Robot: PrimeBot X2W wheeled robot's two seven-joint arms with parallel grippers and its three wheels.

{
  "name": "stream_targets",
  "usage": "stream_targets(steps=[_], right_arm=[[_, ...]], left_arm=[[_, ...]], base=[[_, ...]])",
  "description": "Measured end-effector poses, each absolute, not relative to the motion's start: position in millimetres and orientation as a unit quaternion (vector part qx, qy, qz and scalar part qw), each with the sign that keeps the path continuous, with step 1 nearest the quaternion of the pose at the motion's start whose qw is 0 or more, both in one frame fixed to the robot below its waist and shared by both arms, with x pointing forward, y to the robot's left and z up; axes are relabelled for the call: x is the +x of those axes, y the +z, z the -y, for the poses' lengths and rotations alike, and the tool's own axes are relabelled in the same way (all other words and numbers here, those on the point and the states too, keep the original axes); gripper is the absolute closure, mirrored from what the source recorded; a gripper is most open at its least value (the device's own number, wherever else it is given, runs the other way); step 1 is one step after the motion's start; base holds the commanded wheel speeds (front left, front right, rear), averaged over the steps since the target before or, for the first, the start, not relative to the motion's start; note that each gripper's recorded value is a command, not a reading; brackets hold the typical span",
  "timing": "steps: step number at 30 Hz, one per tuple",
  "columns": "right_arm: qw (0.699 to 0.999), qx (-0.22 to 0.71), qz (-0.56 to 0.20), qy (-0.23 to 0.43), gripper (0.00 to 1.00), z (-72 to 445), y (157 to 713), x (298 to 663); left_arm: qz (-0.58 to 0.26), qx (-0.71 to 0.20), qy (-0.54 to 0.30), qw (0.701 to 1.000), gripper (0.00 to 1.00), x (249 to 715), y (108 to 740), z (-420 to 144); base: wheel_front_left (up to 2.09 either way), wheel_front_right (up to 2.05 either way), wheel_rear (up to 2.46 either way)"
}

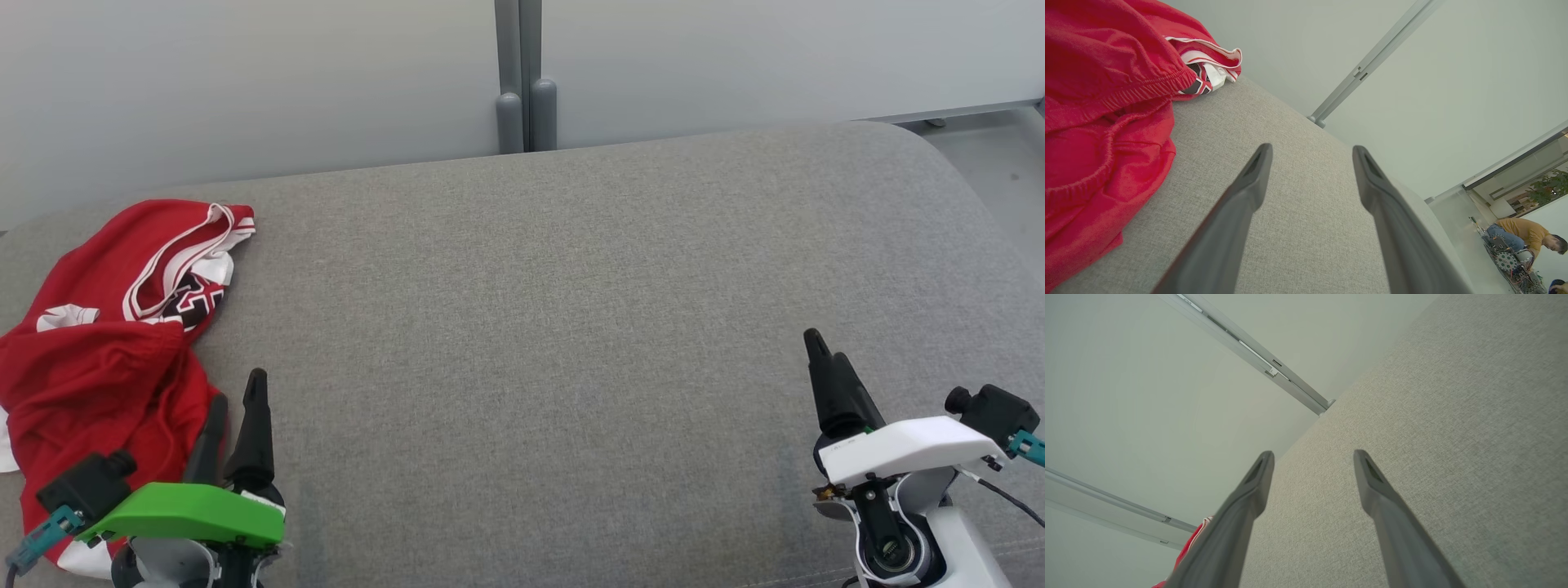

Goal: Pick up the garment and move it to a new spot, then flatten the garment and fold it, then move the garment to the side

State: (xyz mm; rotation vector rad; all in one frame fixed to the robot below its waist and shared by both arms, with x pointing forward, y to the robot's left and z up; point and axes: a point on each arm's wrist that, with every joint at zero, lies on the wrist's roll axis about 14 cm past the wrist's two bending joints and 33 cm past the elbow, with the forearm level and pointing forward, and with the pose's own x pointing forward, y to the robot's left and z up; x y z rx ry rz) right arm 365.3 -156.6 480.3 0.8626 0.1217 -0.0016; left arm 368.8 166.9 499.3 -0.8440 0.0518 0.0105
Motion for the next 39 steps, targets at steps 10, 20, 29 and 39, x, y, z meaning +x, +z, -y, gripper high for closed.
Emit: stream_targets(steps=[10,20,29,39], right_arm=[[0.936,0.349,-0.042,0.017,0.0,147.2,490.8,366.3],[0.96,0.277,-0.021,0.034,0.0,138.1,501.3,366.1],[0.975,0.218,0.001,0.052,0.0,129.4,510.3,365.0],[0.984,0.159,0.025,0.069,0.0,120.4,518.6,363.0]], left_arm=[[-0.017,-0.334,0.01,0.943,0.0,363.1,500.6,-166.7],[0.001,-0.266,0.011,0.964,0.0,359.6,506.6,-166.0],[0.016,-0.209,0.01,0.978,0.0,355.9,511.5,-165.1],[0.037,-0.151,0.007,0.988,0.0,353.2,519.0,-162.4]], base=[[0.0,0.0,0.0],[0.0,0.0,0.0],[0.0,0.0,0.0],[0.0,0.0,0.0]])
